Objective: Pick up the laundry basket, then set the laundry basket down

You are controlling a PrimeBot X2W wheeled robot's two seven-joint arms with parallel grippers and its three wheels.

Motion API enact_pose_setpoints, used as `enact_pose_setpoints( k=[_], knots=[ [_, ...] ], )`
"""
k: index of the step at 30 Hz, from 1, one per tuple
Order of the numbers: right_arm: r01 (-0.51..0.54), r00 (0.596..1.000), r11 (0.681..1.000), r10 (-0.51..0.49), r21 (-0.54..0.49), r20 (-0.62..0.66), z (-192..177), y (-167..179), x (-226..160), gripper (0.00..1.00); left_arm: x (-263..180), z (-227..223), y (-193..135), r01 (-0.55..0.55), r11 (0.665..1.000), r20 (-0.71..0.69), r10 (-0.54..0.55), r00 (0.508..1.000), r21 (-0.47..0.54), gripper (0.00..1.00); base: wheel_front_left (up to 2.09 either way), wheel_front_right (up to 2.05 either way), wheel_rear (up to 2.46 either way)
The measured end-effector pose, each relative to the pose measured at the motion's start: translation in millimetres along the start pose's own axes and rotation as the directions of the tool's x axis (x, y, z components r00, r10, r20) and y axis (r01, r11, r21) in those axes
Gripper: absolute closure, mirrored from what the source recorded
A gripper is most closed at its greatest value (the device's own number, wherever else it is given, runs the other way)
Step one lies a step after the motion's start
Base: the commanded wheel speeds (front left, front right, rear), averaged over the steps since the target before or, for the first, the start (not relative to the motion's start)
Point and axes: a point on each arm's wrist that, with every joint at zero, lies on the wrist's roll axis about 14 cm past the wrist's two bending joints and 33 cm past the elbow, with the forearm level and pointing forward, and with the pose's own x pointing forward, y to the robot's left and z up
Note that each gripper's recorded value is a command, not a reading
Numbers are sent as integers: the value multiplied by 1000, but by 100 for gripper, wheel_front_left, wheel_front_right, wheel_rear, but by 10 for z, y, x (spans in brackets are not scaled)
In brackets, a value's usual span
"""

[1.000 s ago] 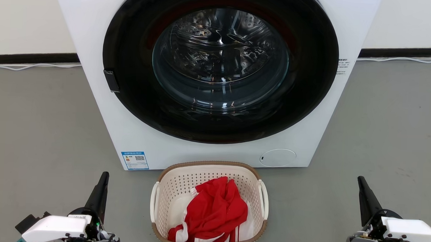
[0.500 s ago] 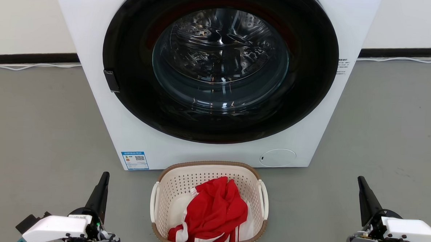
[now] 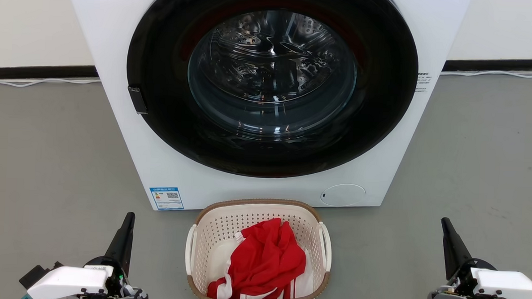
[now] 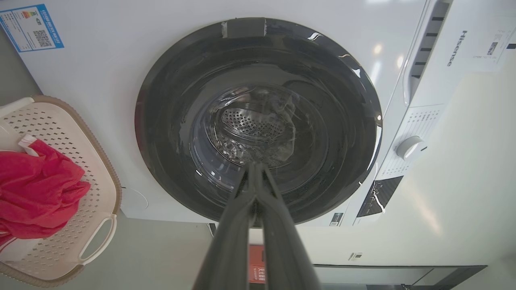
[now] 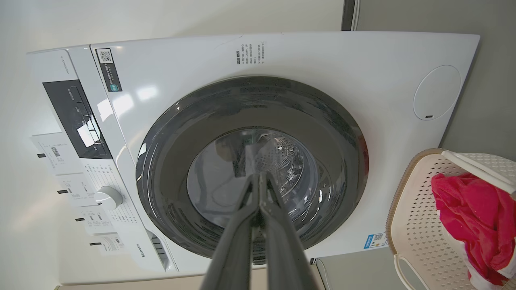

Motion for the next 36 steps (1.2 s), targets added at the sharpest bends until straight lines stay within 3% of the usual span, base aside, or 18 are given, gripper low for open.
enact_pose_setpoints(
  k=[36],
  knots=[
    [0, 1000, 1000, 0, 0, 1, 2, 0, 0, 100, -1, -4, 3, -1, 1000, 1, 1, 1000, 0, 100, 0, 0, 0]
  ],
)
